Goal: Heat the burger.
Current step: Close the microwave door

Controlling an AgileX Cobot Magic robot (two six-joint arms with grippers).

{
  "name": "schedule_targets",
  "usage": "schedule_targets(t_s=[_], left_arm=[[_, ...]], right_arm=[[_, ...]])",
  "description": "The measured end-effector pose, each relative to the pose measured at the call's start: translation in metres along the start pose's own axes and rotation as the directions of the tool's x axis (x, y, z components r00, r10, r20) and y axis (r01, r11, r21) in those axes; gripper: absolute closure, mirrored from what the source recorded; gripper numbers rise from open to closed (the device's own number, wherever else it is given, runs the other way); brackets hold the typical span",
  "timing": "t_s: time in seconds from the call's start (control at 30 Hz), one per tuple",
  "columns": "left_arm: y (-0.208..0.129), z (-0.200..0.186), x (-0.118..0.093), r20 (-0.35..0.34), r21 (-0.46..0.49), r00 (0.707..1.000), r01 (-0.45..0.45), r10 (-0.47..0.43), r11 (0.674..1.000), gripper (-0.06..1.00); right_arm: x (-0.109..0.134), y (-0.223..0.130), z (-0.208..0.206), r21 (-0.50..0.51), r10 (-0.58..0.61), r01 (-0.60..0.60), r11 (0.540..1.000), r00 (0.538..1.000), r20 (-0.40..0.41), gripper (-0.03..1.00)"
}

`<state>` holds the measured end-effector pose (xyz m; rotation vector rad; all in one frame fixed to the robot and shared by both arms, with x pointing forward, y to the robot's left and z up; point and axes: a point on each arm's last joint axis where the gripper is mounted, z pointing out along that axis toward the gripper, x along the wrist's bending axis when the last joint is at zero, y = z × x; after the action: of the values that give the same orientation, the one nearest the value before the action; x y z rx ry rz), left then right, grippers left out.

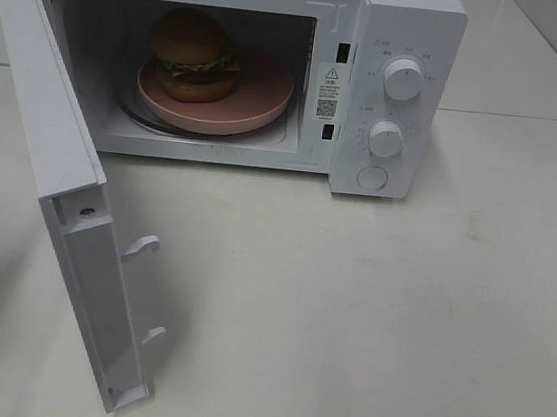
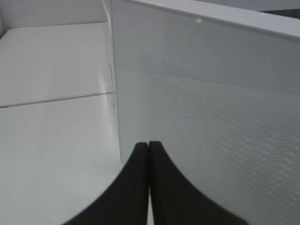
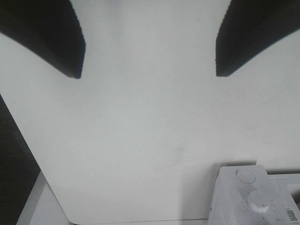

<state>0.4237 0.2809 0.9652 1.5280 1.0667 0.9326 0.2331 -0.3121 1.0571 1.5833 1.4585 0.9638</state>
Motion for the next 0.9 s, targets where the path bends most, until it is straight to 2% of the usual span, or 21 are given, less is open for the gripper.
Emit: schedule_targets(t_s=[0.23,0.27,0.3,0.37,0.47,0.7,0.9], left_arm=[[-0.006,0.013,-0.002,0.053,-0.001,0.998,0.028,-0.028,1.0,0.94],[-0.007,0.019,-0.008,0.088,0.006,0.996,0.019,-0.019,1.0,0.94],[-0.007,0.019,-0.008,0.088,0.006,0.996,0.019,-0.019,1.0,0.94],[-0.01,0.025,-0.016,0.139,0.02,0.99,-0.016,0.013,1.0,0.94],[-0.013,0.03,-0.027,0.176,0.031,0.984,-0.026,0.02,0.999,0.94],[-0.017,0.036,-0.044,0.191,0.045,0.981,-0.039,0.03,0.998,0.94],[-0.017,0.049,-0.058,0.178,0.054,0.984,-0.009,0.0,0.998,0.94]], right_arm=[[0.0,0.0,0.0,0.0,0.0,0.0,1.0,1.0,0.0,0.21],[0.0,0.0,0.0,0.0,0.0,0.0,1.0,1.0,0.0,0.21],[0.0,0.0,0.0,0.0,0.0,0.0,1.0,1.0,0.0,0.21],[0.0,0.0,0.0,0.0,0.0,0.0,1.0,1.0,0.0,0.21],[0.0,0.0,0.0,0.0,0.0,0.0,1.0,1.0,0.0,0.21],[0.0,0.0,0.0,0.0,0.0,0.0,1.0,1.0,0.0,0.21],[0.0,0.0,0.0,0.0,0.0,0.0,1.0,1.0,0.0,0.22]])
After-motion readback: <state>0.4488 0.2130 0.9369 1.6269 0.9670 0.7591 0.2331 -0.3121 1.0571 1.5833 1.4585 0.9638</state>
